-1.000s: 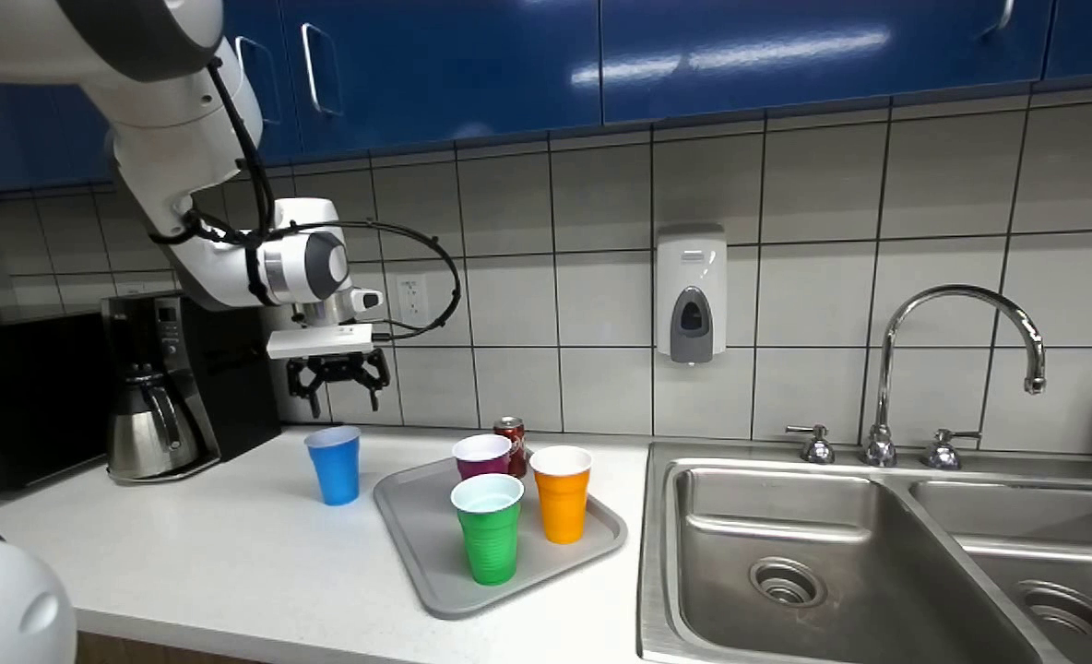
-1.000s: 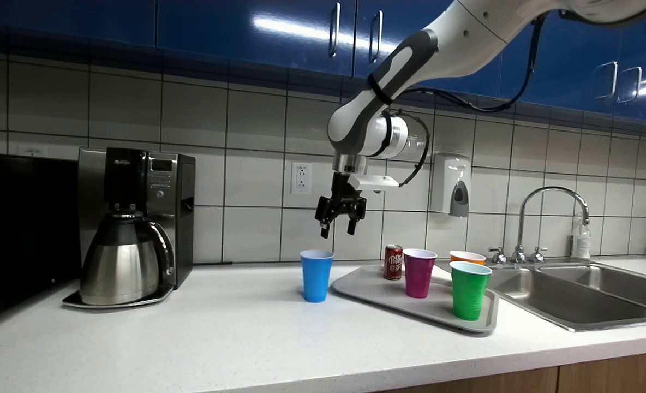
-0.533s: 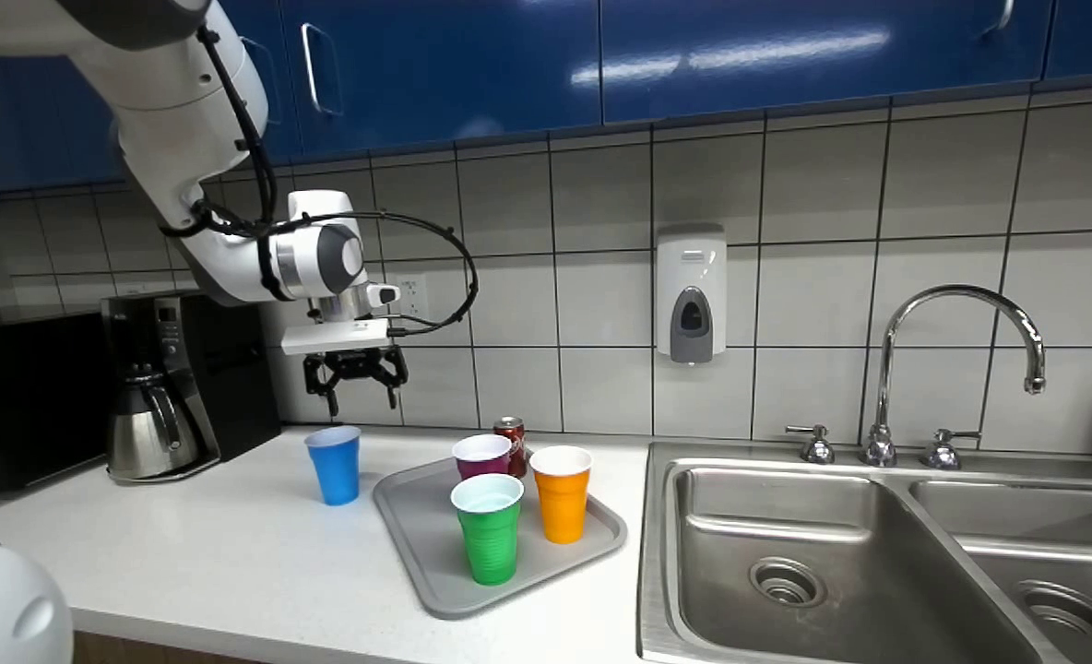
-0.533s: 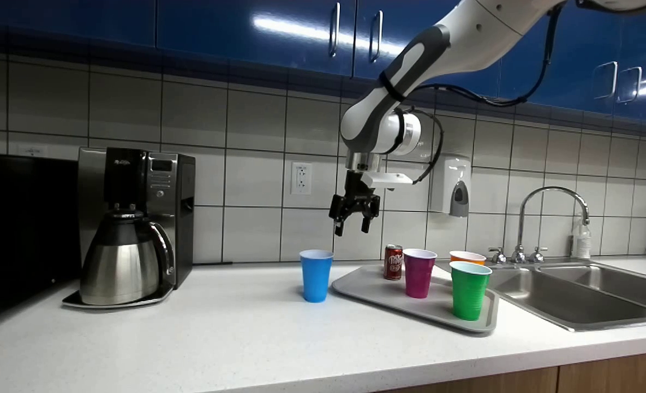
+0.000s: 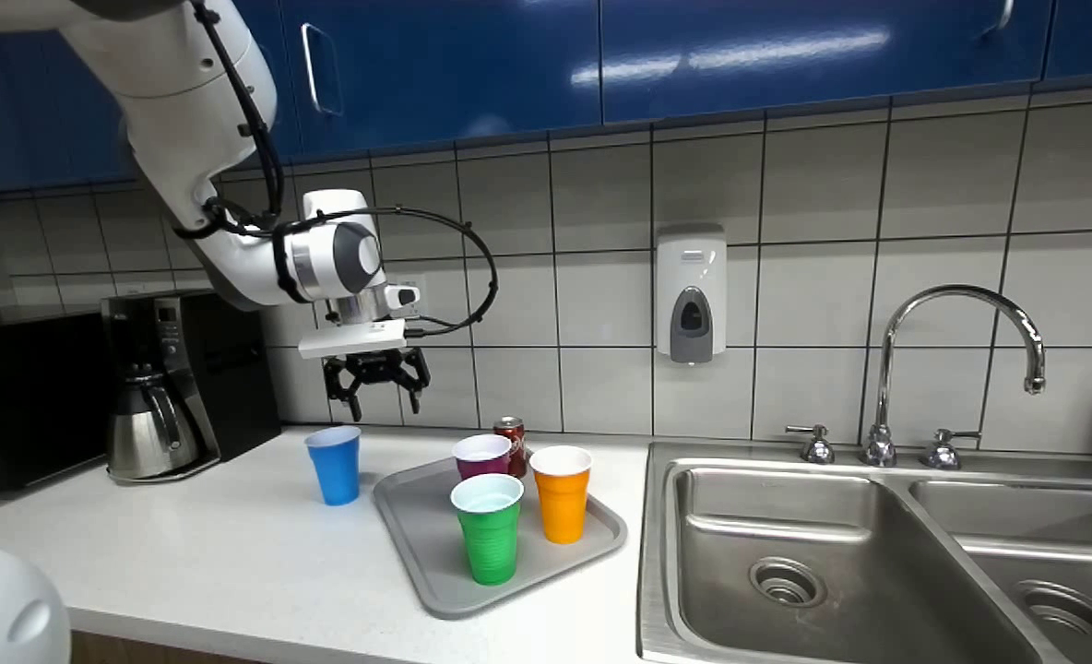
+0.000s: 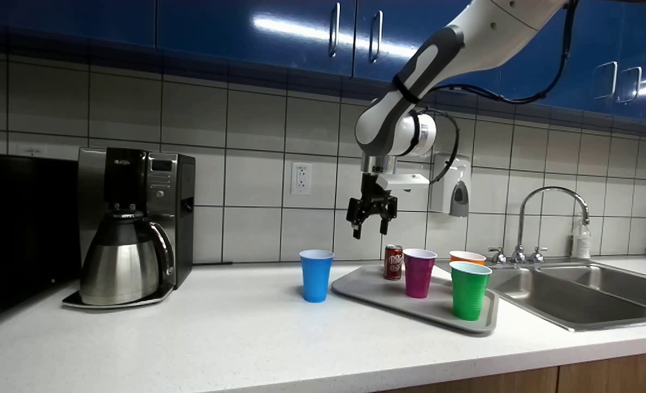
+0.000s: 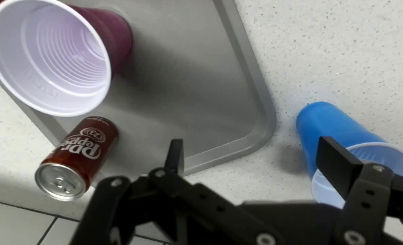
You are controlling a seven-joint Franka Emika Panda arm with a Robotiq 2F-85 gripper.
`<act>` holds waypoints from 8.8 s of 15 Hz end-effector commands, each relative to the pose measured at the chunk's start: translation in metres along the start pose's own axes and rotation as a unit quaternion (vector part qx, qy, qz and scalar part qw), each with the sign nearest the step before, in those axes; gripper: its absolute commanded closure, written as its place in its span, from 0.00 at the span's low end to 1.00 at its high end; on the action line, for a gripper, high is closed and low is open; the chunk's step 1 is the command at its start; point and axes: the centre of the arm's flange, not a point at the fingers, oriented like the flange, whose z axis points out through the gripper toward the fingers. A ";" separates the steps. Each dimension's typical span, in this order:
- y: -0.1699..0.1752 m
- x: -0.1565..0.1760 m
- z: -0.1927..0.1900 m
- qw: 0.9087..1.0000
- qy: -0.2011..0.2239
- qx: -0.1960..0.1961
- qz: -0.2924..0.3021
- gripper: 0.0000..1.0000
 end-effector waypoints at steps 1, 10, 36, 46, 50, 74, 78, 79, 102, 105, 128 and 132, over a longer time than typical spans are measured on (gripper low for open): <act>0.012 -0.022 -0.009 1.000 -0.011 -0.021 0.020 0.00; 0.052 -0.048 -0.001 0.996 -0.030 -0.045 0.074 0.00; 0.098 -0.045 0.051 0.991 -0.062 -0.041 0.108 0.00; 0.102 -0.040 0.071 0.991 -0.072 -0.038 0.110 0.26; 0.101 -0.038 0.072 0.991 -0.072 -0.039 0.109 0.58; 0.076 -0.036 0.032 0.993 -0.047 -0.044 0.095 0.99; 0.061 -0.033 0.024 0.995 -0.041 -0.040 0.084 0.99; 0.057 -0.032 0.023 0.995 -0.040 -0.038 0.081 0.99; -0.040 -0.039 0.003 0.999 -0.041 -0.005 0.002 0.99; -0.051 -0.041 0.005 0.999 -0.046 -0.001 -0.009 0.99; -0.095 -0.039 0.039 0.995 -0.072 0.015 -0.061 0.99; -0.097 -0.039 0.044 0.995 -0.076 0.015 -0.063 0.99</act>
